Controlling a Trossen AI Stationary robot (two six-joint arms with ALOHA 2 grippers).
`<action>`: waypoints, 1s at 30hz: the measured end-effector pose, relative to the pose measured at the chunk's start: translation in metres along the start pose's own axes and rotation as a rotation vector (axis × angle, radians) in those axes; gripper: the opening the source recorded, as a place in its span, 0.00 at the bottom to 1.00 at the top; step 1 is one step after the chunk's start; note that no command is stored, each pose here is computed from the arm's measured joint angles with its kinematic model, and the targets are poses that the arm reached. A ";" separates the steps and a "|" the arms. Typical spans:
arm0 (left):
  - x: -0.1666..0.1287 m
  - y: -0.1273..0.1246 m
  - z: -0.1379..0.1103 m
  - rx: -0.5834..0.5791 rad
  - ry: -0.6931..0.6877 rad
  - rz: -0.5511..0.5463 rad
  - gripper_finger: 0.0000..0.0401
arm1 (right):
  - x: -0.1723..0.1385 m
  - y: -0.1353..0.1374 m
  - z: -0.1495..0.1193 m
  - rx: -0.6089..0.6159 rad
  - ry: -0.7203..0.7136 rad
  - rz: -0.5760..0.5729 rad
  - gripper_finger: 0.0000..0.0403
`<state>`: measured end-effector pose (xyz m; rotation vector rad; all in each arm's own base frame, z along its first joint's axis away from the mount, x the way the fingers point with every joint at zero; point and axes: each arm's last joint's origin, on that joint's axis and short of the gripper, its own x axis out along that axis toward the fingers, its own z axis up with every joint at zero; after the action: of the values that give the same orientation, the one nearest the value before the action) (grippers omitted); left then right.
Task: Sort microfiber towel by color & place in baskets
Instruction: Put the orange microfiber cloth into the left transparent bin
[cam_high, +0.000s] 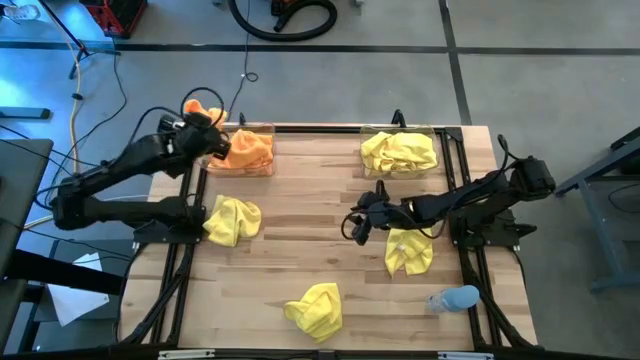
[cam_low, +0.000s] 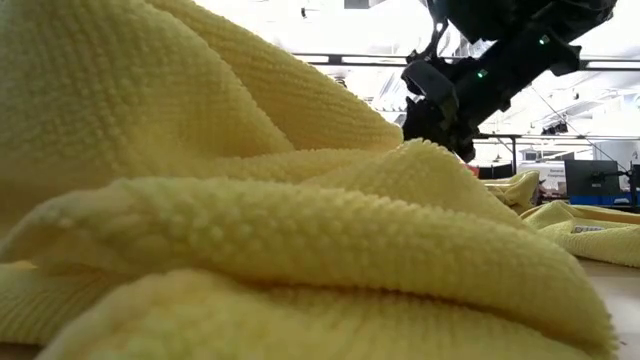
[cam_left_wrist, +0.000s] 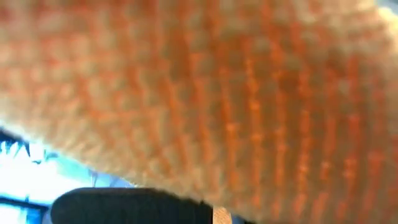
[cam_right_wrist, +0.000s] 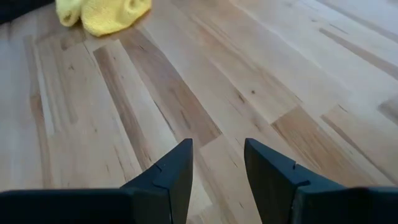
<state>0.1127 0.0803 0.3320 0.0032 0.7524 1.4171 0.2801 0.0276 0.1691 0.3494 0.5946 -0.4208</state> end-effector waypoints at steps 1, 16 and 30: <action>0.007 -0.003 -0.004 -0.008 0.023 0.007 0.00 | 0.000 0.001 0.001 -0.006 -0.001 0.008 0.34; 0.099 -0.034 -0.058 -0.224 0.298 -0.104 0.00 | -0.004 0.016 0.022 -0.101 -0.019 0.133 0.34; 0.117 -0.041 -0.073 -0.259 0.483 -0.148 0.19 | -0.003 0.013 0.016 -0.127 0.041 0.106 0.34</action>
<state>0.1108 0.1441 0.2031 -0.6027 0.9337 1.3771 0.2911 0.0323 0.1863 0.2670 0.6364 -0.2727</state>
